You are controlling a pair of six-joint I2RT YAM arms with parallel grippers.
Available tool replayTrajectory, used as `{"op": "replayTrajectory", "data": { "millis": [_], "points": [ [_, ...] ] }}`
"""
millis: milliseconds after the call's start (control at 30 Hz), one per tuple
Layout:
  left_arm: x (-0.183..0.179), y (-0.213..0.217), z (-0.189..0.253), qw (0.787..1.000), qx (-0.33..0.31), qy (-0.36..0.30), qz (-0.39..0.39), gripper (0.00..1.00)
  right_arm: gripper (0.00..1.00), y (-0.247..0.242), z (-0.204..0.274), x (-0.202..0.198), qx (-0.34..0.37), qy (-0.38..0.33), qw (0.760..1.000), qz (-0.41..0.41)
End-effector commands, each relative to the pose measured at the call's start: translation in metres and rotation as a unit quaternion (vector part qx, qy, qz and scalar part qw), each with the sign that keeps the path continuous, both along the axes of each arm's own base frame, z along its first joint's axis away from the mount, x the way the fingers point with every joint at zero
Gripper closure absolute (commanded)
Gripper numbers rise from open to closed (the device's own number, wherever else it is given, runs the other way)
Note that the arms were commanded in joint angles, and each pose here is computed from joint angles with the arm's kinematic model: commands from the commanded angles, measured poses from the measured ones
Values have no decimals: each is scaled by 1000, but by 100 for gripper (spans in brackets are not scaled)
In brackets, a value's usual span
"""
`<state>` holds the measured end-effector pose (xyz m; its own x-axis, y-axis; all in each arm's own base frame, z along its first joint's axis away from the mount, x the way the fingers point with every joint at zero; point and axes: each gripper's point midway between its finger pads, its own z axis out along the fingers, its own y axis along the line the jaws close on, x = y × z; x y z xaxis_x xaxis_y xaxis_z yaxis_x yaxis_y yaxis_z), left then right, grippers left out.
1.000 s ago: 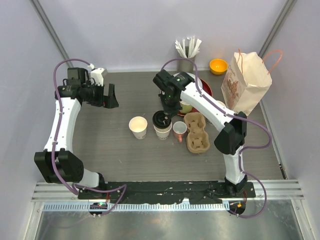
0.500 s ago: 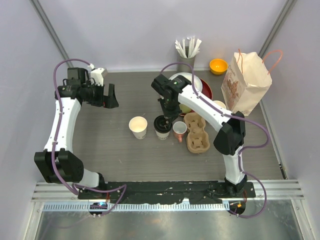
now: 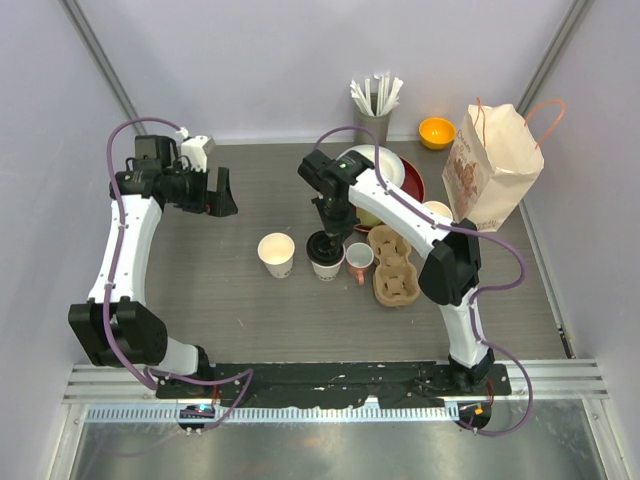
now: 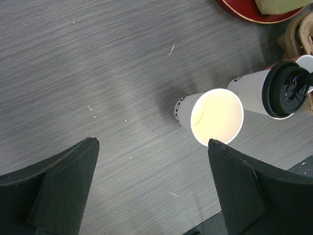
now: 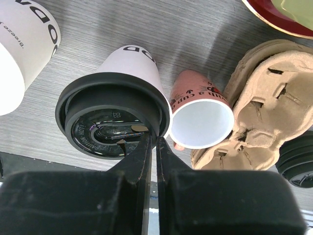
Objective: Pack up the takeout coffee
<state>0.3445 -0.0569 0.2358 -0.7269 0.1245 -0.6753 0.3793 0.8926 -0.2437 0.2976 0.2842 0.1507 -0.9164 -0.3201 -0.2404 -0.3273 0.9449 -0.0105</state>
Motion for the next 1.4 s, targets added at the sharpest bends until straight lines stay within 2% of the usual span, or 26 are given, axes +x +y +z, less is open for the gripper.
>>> {"op": "replayTrajectory", "data": {
  "millis": [0,233,333,433,567,633,733,833,933,1133,1300,1367],
  "points": [
    [2,-2,12,1000,-9,-21,-3,2,99,-24,8,-21,-46,40,998,9],
    [3,-3,13,1000,-12,-23,-3,2,99,-21,18,-20,-31,29,999,5],
    [1,-8,19,999,-24,-24,-9,5,99,-20,31,-19,-16,14,1000,-2],
    [1,-29,37,997,-62,-39,-26,15,99,-22,41,-19,-8,2,1000,-9],
    [-2,-77,51,992,-99,-46,-57,33,99,-27,45,-24,-9,-1,1000,-14],
    [-6,-104,47,992,-98,-36,-68,34,99,-32,47,-27,-12,-3,1000,-18],
    [-11,-133,39,992,-98,-20,-82,28,99,-36,53,-31,-7,-9,1000,-20],
    [-6,-146,31,992,-104,-5,-73,28,99,-39,61,-33,-1,-17,1000,-24],
    [-6,-161,20,991,-110,14,-81,32,99,-41,64,-36,3,-19,999,-26],
    [-13,-182,-2,984,-130,73,-98,53,99,-45,69,-40,8,-23,999,-28],
    [-29,-198,1,969,-182,106,-132,51,99,-46,68,-40,6,-23,999,-26],
    [-29,-201,3,967,-191,100,-136,50,99,-46,66,-40,3,-22,999,-26]
  ]
}}
